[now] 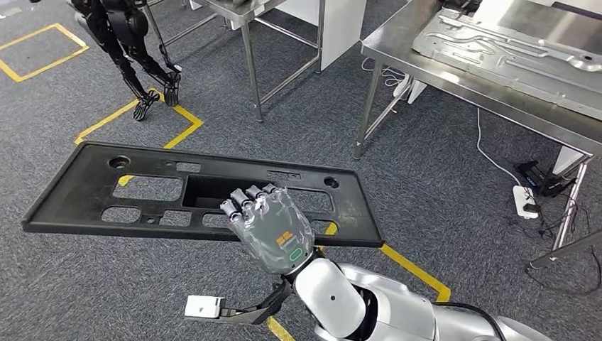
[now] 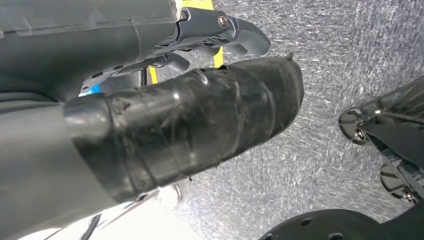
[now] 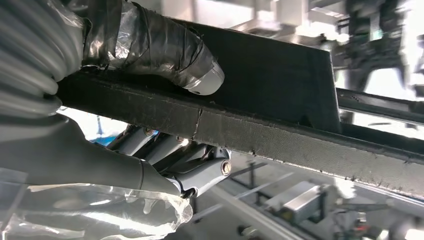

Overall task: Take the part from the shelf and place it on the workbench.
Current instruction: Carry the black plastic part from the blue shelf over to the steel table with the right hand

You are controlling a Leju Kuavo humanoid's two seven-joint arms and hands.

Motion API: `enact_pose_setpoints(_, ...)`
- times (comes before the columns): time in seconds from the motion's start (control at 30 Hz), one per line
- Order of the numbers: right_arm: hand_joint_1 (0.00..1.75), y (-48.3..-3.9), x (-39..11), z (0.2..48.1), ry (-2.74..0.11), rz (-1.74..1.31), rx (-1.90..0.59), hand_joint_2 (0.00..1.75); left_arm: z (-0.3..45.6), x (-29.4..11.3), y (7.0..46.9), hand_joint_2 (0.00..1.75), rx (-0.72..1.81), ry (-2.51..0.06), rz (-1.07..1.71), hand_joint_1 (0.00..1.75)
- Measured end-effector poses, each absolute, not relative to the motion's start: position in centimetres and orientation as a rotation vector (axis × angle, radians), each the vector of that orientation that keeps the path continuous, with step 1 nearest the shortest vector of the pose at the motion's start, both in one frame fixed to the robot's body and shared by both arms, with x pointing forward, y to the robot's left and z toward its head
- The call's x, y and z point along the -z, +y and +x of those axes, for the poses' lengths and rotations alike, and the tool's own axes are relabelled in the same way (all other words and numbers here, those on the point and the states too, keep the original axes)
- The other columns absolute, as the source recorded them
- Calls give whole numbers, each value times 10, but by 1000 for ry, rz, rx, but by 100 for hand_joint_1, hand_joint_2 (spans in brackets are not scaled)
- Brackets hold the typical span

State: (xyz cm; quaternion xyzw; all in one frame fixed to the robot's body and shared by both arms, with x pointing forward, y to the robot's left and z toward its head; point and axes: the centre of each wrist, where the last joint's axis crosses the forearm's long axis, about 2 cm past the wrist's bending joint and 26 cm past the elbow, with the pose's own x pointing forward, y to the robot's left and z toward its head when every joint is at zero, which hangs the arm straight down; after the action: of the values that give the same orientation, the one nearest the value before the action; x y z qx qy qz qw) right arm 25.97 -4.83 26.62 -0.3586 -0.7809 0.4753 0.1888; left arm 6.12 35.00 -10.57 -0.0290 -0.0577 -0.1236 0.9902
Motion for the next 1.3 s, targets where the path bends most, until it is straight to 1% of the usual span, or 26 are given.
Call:
enact_pose_setpoints(0.27,175,-62,-259,269,-2091,-1193,-1357,175,59,106,350,0,275,-89,-54,0)
enact_pose_setpoints(0.67,175,-110,-240,280,-1859,-1434,-1381,175,58,106,350,0,297,-117,-59,0)
enact_pose_setpoints(0.97,175,-147,-227,271,-1739,-1544,-1364,175,58,106,346,0,298,-45,-105,0)
enact_pose_setpoints(1.3,175,-182,-226,247,-1656,-1559,-1348,175,56,107,345,0,304,-24,-89,0)
